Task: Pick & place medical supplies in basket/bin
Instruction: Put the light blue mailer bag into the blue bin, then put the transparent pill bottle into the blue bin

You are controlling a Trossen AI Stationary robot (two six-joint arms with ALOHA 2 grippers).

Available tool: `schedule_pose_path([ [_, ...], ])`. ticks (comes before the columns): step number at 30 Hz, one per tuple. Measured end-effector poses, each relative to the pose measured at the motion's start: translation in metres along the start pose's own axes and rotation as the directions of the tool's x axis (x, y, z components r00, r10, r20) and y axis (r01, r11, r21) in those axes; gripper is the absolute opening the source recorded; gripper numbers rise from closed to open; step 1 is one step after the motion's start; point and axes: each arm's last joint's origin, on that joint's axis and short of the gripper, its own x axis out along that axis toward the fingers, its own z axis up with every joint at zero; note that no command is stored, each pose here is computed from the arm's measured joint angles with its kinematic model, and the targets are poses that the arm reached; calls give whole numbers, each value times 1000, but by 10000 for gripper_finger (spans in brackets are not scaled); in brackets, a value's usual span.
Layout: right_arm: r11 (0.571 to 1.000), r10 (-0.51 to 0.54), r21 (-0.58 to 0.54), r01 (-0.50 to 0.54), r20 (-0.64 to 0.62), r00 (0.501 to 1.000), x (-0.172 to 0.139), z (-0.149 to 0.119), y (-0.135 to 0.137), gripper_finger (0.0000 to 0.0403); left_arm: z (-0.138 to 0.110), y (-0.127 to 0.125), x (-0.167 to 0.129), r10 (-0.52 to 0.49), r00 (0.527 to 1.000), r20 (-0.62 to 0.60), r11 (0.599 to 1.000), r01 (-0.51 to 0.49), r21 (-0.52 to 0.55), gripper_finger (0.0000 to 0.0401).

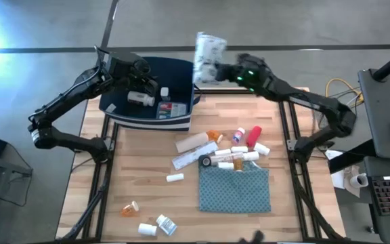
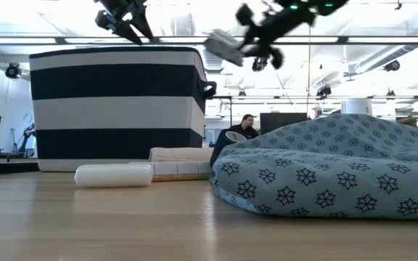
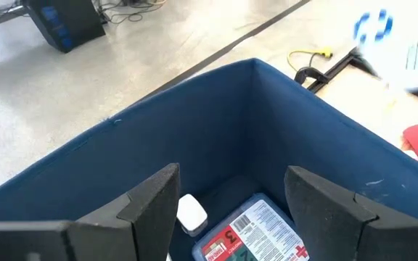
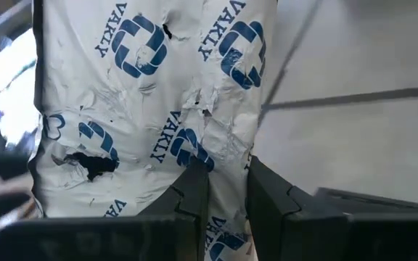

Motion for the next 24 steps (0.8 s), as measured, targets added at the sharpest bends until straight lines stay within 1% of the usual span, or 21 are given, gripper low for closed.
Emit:
schedule_pose_path([
  [4,994,62,-80,-68,-77,995,35,8,26,54,1,3,-14,-2,999,38,1000,3,-9,228],
  [7,985,106,-118,-122,-137,985,58,13,39,54,1,7,-29,-5,997,77,1000,6,-18,228],
  [11,976,100,-170,-135,-202,974,84,16,49,54,0,12,-48,-5,992,125,999,11,-42,228],
  [15,959,133,-195,-207,-334,933,110,8,53,59,-3,15,-59,-6,988,151,998,16,-62,228],
  [18,950,132,-197,-243,-452,882,130,-8,52,94,-6,15,-61,-6,989,148,998,15,-61,228],
  [20,949,101,-205,-238,-517,850,141,-19,49,121,-9,15,-60,-6,992,124,998,12,-56,228],
  [23,948,68,-224,-226,-552,831,147,-23,49,156,-17,16,-60,-2,999,51,998,5,-62,228],
  [24,941,67,-241,-235,-551,832,148,-23,50,166,-19,16,-59,-1,1000,27,998,3,-67,228],
])
